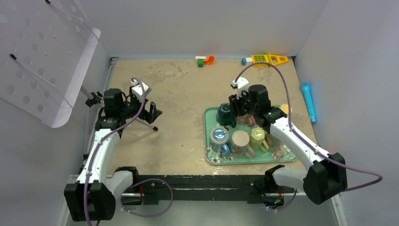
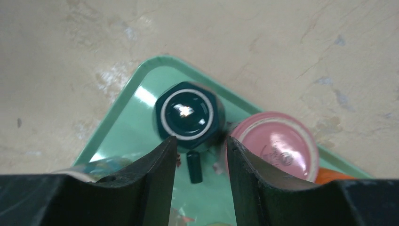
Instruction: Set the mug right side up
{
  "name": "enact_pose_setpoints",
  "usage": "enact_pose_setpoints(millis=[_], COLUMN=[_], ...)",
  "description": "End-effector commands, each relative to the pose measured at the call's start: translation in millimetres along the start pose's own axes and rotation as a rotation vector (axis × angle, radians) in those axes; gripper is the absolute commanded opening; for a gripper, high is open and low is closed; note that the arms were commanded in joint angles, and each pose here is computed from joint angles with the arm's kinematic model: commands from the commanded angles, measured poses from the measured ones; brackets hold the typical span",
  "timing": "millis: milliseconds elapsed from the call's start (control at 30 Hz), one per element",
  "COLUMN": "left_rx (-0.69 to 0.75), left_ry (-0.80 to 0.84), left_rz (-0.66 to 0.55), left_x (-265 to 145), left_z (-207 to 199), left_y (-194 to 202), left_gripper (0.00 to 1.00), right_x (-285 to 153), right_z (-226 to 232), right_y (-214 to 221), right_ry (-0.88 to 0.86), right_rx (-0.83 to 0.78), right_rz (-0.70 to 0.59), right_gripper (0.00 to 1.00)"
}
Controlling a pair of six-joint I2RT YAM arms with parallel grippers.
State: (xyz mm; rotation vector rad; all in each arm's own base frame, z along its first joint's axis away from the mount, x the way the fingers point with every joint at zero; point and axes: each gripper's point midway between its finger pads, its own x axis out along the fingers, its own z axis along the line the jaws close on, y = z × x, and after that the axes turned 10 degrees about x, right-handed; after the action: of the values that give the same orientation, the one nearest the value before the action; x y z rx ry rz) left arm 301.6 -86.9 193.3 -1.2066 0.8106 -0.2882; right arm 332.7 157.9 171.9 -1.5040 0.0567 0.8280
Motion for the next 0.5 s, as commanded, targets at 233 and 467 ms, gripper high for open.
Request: enact_pose_setpoints(millis=[233,467], left_rx=[0.019,0.022], left_ry=[0.006,0.021], left_rz=[-0.063,-0.083], left_x=[-4.0,-5.9], left_z=[-4.3,-9.8], left_y=[-12.8,-15.1], left_gripper=[1.0,1.0], right_x=[-16.0,-3.0], right_z=[25.2,12.0], right_y=[48.8,64.8], right_ry=[-0.009,0.1], right_rx=[0.09,0.14], right_rz=[0.284,0.345], right_gripper=[0.51,0.56])
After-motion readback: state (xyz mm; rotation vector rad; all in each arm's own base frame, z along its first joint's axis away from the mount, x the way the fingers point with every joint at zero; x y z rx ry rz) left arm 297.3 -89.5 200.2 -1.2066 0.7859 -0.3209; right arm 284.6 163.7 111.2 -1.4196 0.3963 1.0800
